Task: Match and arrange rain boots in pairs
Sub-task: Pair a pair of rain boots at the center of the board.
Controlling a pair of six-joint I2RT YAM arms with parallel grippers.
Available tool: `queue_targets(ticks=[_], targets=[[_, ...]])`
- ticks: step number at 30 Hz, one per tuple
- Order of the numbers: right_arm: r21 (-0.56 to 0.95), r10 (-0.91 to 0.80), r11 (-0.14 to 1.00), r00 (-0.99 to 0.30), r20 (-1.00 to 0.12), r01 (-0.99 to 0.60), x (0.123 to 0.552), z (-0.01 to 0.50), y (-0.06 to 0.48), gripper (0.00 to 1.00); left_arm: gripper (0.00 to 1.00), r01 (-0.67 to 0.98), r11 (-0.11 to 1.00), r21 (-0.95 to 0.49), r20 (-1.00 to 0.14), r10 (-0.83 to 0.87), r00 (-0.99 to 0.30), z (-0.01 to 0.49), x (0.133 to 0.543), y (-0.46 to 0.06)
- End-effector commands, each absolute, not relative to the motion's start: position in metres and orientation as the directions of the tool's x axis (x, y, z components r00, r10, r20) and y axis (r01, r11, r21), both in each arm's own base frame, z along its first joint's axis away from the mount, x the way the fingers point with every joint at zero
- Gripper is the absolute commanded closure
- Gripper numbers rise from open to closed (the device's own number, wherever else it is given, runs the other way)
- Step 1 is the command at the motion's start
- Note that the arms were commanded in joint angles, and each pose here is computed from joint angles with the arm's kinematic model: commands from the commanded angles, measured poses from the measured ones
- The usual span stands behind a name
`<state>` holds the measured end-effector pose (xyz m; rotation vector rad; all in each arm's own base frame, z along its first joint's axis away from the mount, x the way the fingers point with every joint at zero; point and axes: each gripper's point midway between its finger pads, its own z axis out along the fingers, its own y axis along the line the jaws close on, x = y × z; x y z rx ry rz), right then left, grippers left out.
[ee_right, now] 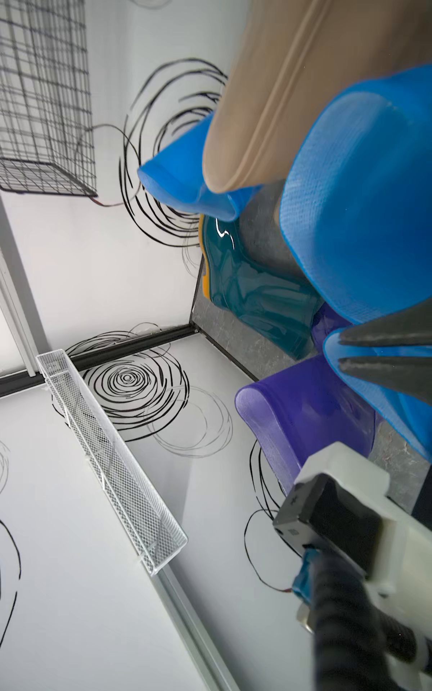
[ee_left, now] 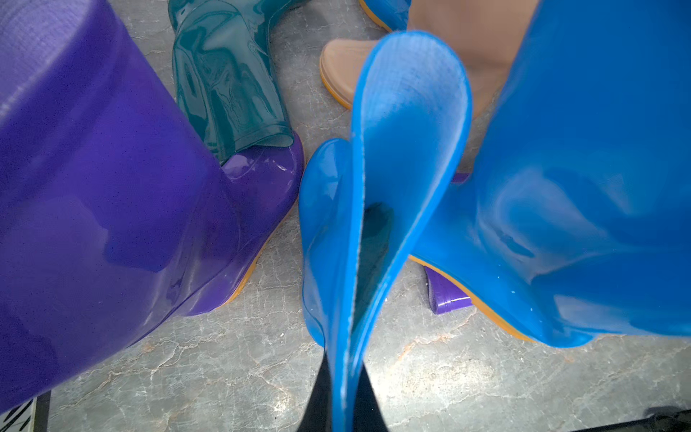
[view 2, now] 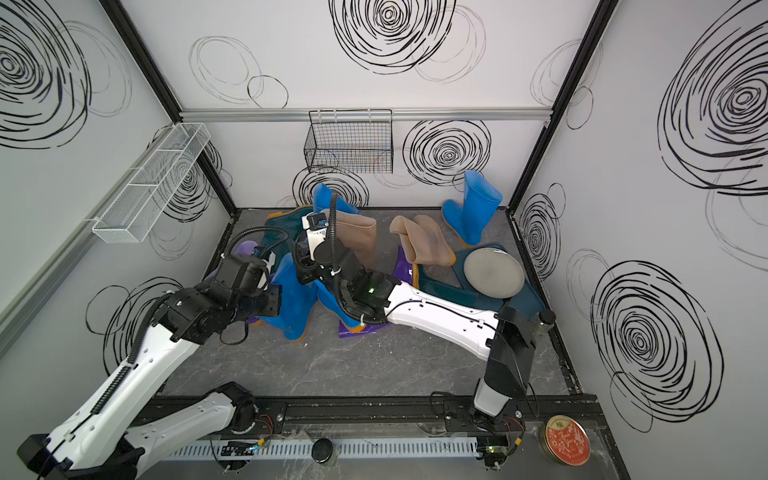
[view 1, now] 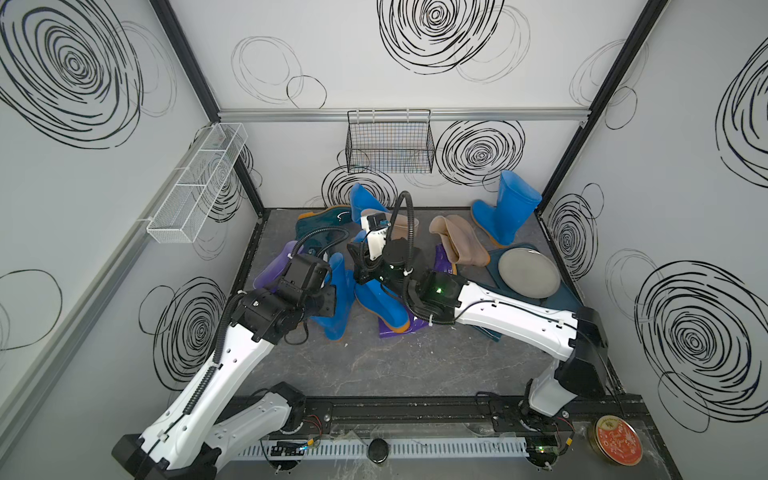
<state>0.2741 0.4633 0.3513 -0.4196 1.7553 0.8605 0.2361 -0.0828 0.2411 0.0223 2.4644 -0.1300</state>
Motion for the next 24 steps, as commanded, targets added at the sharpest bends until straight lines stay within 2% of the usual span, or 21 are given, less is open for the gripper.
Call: queue_targets(ticks=[1, 8, 15, 18, 21, 24], targets=[[0.501, 0.32, 0.572, -0.387, -0.865, -0.649, 0.271, 0.374, 0.476, 1.0, 1.0, 0.033, 0.987, -0.157, -0.722, -0.091, -0.685, 0.268, 0.252, -0.087], [0.565, 0.416, 0.453, -0.397, -0.818, -0.69, 0.255, 0.388, 0.474, 1.0, 1.0, 0.006, 0.987, -0.163, -0.748, -0.12, -0.652, 0.28, 0.254, -0.076], [0.615, 0.345, 0.359, -0.512, -0.787, -0.702, 0.246, 0.361, 0.497, 0.99, 1.0, 0.014, 0.982, -0.188, -0.733, -0.131, -0.668, 0.276, 0.256, -0.075], [0.647, 0.322, 0.356, -0.562, -0.762, -0.674, 0.247, 0.343, 0.492, 0.82, 1.0, 0.014, 0.984, -0.178, -0.722, -0.121, -0.682, 0.27, 0.253, -0.073], [0.651, 0.315, 0.381, -0.569, -0.759, -0.657, 0.251, 0.339, 0.478, 0.74, 1.0, 0.012, 0.986, -0.168, -0.717, -0.114, -0.688, 0.269, 0.249, -0.07], [0.644, 0.281, 0.458, -0.587, -0.759, -0.613, 0.257, 0.327, 0.464, 0.51, 1.0, 0.007, 0.986, -0.164, -0.716, -0.114, -0.689, 0.27, 0.247, -0.068]])
